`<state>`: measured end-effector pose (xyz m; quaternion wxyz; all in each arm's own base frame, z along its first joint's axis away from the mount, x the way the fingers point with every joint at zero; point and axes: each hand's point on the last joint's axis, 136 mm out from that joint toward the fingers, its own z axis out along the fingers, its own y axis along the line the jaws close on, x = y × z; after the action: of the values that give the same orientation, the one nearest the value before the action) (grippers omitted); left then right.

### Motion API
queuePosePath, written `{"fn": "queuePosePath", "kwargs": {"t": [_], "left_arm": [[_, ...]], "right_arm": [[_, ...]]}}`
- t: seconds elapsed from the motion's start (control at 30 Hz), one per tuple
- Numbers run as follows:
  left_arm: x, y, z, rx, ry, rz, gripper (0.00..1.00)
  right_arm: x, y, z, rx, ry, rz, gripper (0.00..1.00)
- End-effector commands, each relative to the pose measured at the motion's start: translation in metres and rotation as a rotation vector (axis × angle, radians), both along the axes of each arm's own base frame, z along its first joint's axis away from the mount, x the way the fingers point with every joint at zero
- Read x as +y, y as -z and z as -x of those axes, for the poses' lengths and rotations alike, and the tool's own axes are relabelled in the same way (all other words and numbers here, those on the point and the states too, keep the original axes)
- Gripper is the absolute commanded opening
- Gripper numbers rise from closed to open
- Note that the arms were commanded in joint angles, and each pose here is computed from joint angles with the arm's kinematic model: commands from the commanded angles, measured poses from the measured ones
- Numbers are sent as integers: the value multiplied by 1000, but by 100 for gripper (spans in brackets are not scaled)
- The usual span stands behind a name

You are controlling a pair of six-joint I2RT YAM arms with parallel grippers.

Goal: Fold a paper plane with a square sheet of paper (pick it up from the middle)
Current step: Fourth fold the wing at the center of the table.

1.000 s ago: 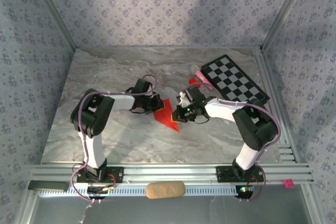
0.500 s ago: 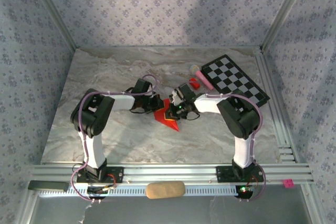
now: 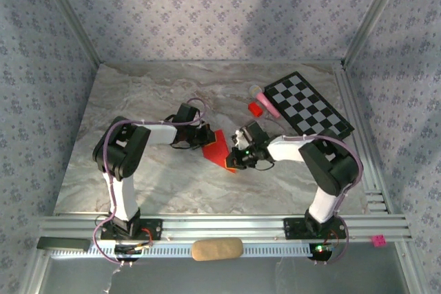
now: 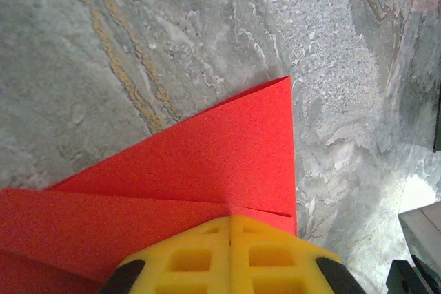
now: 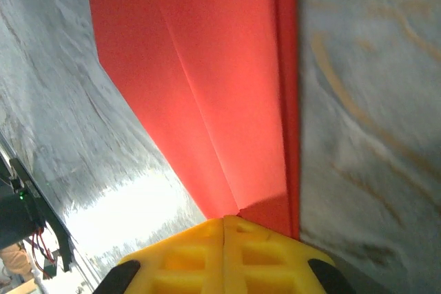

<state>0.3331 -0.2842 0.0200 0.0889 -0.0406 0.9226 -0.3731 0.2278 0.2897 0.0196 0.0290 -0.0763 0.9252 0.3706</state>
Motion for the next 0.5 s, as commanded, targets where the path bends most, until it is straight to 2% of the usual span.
{"fn": "queuePosePath", "kwargs": {"t": [0.0,0.23,0.37,0.47], "left_arm": [[26,38,10,72,-43,-117,7],[26,37,11,71,-42,-114,7],[25,38,13,79,-44,-109,7],[24,36,13,83,-51,-97,7]], "right_arm": [[-25,15,24,61,-10,83,7],[-41,18,38,78,16,89,7],[-38,-1,32,46,61,45,8],[-37,-16,22,11,107,33,13]]}}
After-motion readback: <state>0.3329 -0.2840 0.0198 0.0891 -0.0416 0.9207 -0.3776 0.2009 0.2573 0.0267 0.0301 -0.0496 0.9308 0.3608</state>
